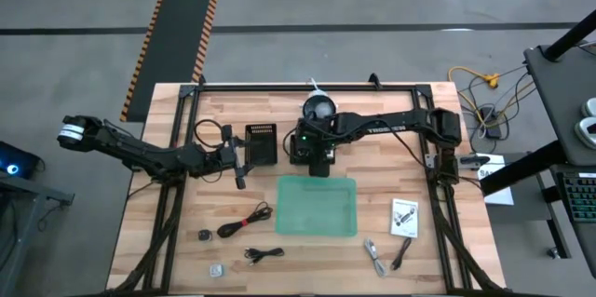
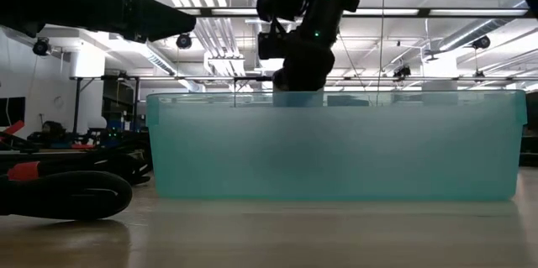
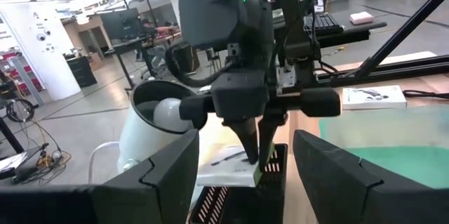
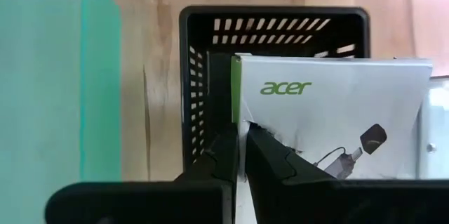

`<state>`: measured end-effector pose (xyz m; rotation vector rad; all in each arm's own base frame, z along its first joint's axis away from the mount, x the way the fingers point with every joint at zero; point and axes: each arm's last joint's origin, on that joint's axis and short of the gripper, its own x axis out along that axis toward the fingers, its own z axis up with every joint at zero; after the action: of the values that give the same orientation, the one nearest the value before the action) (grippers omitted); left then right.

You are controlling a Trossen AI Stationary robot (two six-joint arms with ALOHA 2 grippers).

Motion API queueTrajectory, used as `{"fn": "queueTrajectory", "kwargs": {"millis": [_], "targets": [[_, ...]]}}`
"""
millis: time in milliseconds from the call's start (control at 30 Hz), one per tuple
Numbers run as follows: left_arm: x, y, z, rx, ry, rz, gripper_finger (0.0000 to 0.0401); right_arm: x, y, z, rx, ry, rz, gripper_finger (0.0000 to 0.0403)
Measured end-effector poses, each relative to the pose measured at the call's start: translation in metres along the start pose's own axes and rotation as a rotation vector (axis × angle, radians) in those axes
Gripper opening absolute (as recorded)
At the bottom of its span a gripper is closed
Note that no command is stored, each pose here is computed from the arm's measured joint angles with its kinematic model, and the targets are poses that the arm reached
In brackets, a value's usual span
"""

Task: Pick and place items into bin
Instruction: Put the top white box into the right black bin

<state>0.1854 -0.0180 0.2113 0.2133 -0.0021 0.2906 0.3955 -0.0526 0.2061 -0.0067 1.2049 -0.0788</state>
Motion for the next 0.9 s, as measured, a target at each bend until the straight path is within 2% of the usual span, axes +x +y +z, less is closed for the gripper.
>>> {"fn": "queueTrajectory", "kwargs": {"millis": [200,600,900], "targets": [[0.000,0.000,0.000,0.000,0.000,0.001,0.0215,0.012,0.000,-0.001,-0.001,0.029,0.003,0.0009],[0.000,0.000,0.000,0.000,0.000,0.001,0.0215,0.014,0.000,-0.001,0.000,0.033,0.004,0.0009],[0.000,0.000,0.000,0.001,0.001,0.001,0.0215,0.014,0.000,-0.001,0.003,0.033,0.002,0.0044]]}}
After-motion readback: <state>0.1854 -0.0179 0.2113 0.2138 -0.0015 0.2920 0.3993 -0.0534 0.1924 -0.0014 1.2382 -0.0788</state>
